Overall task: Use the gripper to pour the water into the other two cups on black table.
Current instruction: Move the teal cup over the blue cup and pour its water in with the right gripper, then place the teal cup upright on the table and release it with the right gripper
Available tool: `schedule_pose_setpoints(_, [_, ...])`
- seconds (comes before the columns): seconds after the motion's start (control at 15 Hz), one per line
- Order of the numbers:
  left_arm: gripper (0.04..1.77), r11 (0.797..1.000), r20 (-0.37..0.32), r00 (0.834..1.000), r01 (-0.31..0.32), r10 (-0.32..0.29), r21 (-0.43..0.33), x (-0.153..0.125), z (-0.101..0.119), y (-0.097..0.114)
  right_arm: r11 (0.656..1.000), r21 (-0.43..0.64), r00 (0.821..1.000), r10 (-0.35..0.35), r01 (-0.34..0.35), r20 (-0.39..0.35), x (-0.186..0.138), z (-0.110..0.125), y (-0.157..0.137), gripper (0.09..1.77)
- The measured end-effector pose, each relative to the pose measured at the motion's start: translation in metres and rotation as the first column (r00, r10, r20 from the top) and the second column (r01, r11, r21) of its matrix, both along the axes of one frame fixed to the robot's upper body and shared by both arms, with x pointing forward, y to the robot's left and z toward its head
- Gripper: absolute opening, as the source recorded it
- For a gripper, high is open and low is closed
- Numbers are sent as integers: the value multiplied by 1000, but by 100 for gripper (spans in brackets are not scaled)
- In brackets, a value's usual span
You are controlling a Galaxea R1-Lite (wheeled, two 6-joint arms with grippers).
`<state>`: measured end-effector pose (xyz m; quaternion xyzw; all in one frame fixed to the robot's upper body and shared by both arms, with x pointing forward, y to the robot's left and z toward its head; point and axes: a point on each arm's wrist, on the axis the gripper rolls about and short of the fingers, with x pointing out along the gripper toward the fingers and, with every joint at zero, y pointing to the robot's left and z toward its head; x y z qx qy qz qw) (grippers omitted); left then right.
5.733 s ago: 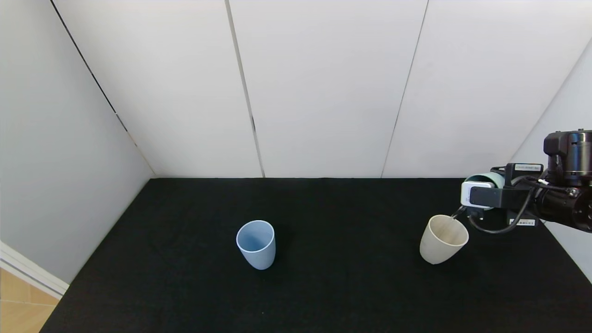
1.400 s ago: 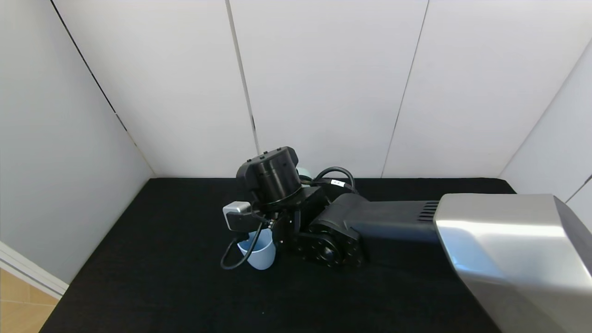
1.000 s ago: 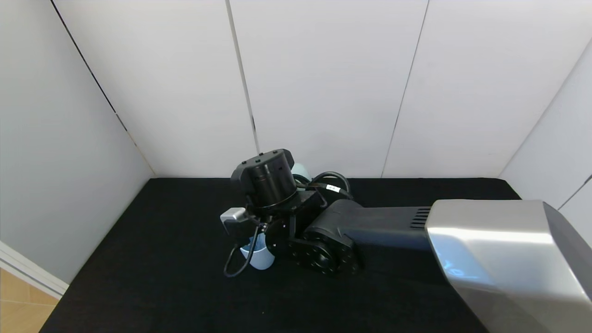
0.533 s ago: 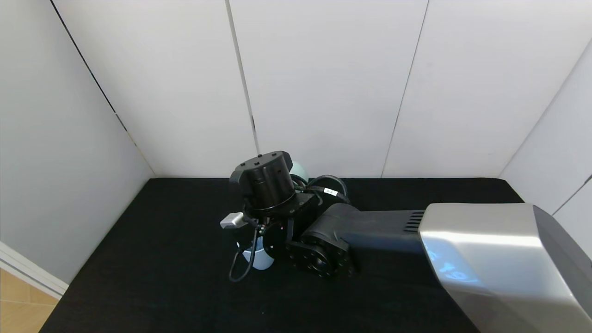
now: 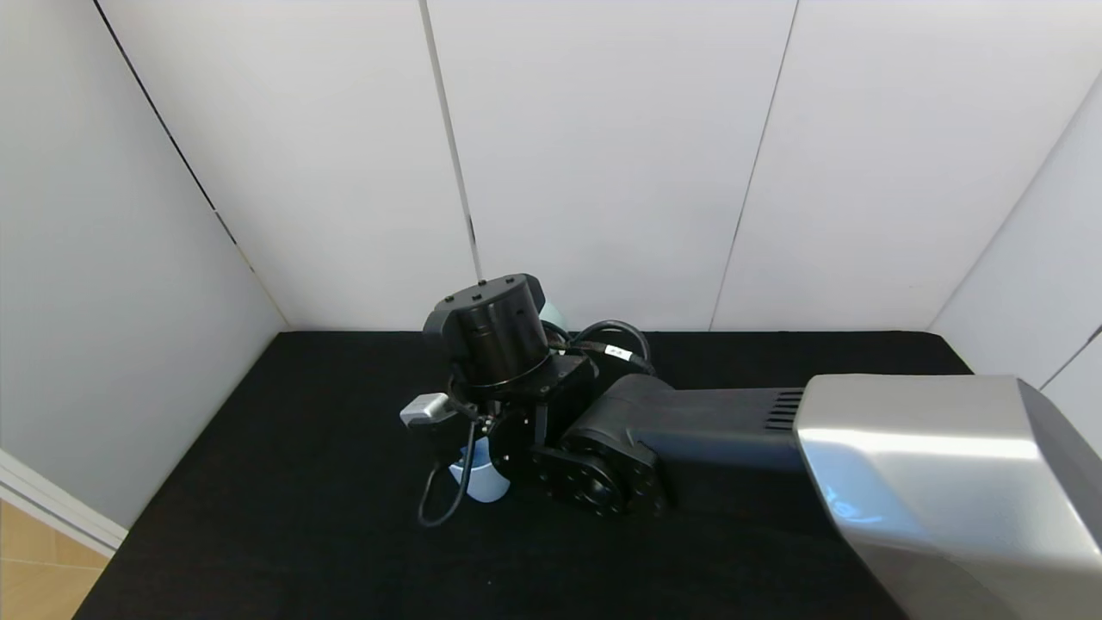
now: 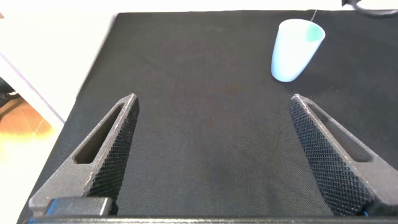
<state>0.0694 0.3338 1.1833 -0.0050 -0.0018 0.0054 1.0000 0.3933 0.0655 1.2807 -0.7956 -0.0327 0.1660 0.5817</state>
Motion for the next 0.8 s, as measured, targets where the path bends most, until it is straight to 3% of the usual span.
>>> schedule_pose_setpoints(0.27, [172, 1000, 0, 1000, 0, 0, 0, 0, 0, 0, 978, 208, 991, 12, 16, -132, -10, 7, -9, 119])
schedule_pose_setpoints(0.4, [172, 1000, 0, 1000, 0, 0, 0, 0, 0, 0, 947, 317, 968, 36, 47, -250, -20, 12, -18, 119])
schedule_pose_setpoints(0.6, [172, 1000, 0, 1000, 0, 0, 0, 0, 0, 0, 833, 530, 922, 69, 157, -381, -33, 30, -35, 119])
schedule_pose_setpoints(0.8, [172, 1000, 0, 1000, 0, 0, 0, 0, 0, 0, 741, 622, 887, 79, 253, -455, -46, 43, -61, 119])
